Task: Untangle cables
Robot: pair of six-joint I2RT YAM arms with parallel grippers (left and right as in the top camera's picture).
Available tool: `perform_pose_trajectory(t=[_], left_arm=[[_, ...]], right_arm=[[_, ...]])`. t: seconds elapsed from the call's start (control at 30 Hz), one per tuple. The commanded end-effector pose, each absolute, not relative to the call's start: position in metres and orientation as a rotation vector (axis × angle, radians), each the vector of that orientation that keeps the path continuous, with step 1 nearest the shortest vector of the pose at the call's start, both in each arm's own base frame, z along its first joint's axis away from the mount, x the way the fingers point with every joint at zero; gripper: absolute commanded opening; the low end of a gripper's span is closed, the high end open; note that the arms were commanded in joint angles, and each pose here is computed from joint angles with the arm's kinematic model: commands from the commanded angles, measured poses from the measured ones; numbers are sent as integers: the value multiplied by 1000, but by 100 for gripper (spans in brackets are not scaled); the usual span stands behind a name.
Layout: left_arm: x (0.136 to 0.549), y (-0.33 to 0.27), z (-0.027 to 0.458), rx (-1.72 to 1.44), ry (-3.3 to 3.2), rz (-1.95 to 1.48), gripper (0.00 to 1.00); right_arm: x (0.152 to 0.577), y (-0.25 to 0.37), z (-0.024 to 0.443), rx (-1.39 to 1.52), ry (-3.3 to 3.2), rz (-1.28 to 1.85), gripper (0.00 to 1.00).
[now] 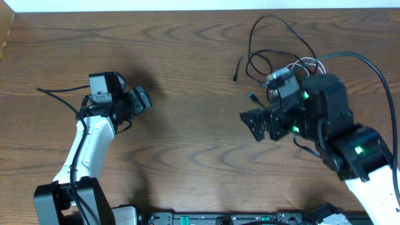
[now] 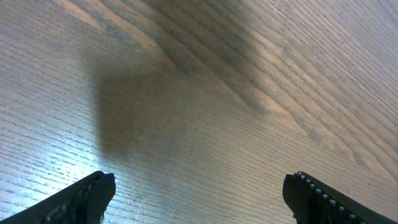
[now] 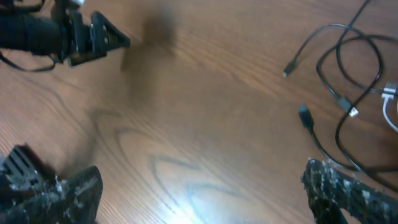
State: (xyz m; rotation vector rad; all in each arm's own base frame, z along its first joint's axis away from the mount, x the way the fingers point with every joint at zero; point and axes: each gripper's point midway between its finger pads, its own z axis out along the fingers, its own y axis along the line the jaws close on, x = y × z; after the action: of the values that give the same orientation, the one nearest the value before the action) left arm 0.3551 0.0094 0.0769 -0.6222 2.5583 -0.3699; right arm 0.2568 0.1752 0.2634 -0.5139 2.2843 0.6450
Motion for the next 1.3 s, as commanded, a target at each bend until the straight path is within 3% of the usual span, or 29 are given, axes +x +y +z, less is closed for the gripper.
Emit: perform_pose_trajectory(t=[0.0,0.27,0.37,0.67,0.97,1.27], left_arm=[[356,9,74,-606,2571,-357,92],[356,9,74,-606,2571,-357,92],[356,9,74,-606,2571,-357,92],[356,9,74,-606,2571,-357,91],[356,9,74,-606,2571,-357,91],[356,9,74,-606,2571,-358,91]], right_arm=[[241,169,249,-516,2266,649,99],[210,148,207,-486,2232,639,99],[210,130,198,-533,2192,499,99],[214,106,218,-476,1995,398,99],[210,134,265,-912,1370,184,99],[209,122,253,-868,1224,71,99]])
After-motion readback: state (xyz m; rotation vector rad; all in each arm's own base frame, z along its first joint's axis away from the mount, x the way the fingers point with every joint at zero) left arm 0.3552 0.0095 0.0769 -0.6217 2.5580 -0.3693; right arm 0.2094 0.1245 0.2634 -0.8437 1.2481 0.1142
